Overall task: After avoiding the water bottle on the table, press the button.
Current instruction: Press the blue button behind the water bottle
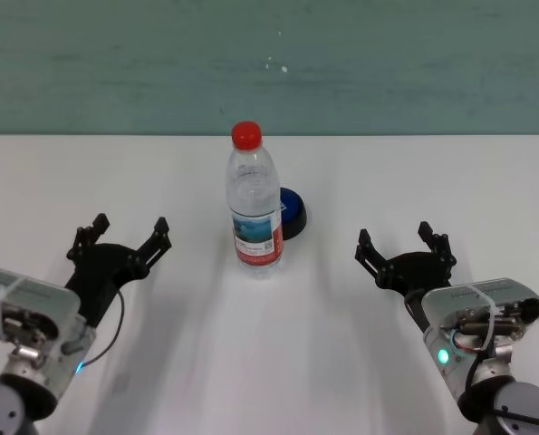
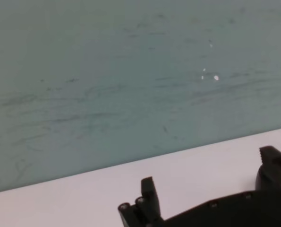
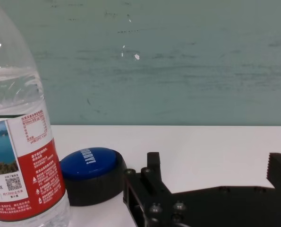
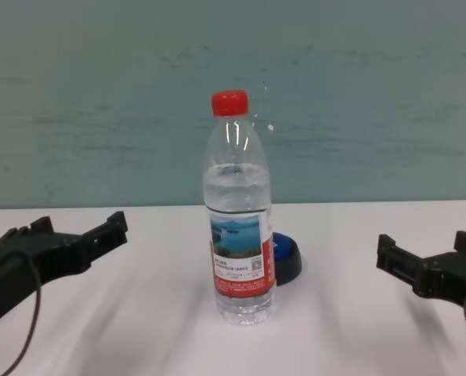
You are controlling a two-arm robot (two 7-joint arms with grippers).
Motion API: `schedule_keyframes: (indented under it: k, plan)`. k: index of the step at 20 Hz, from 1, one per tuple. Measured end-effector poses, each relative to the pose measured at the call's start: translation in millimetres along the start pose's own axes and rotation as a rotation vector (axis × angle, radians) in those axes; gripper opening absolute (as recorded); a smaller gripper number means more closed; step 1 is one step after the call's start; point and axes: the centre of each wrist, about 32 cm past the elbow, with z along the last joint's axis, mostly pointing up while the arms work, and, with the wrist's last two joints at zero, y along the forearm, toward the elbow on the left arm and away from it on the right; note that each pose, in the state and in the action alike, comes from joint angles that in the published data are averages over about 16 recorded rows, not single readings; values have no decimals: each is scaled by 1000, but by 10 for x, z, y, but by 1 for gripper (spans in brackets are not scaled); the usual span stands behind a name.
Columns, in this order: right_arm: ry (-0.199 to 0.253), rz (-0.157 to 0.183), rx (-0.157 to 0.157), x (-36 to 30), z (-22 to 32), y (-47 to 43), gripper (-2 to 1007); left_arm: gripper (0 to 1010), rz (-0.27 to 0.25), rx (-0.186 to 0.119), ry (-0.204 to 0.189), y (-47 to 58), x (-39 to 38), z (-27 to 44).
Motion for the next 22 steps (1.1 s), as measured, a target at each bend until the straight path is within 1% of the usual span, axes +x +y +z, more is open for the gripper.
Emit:
schedule_keyframes:
  k: [5,12,22]
  plan:
    - [0,0,0,0,0,0,1004,1010,-13,-2,-5,106,0,20]
    - [0,0,0,0,0,0,1004,1010,-35,-4,-2,237,-23,41]
    - [0,0,0,0,0,0,1004,1010,-68,6,4,376,-81,37]
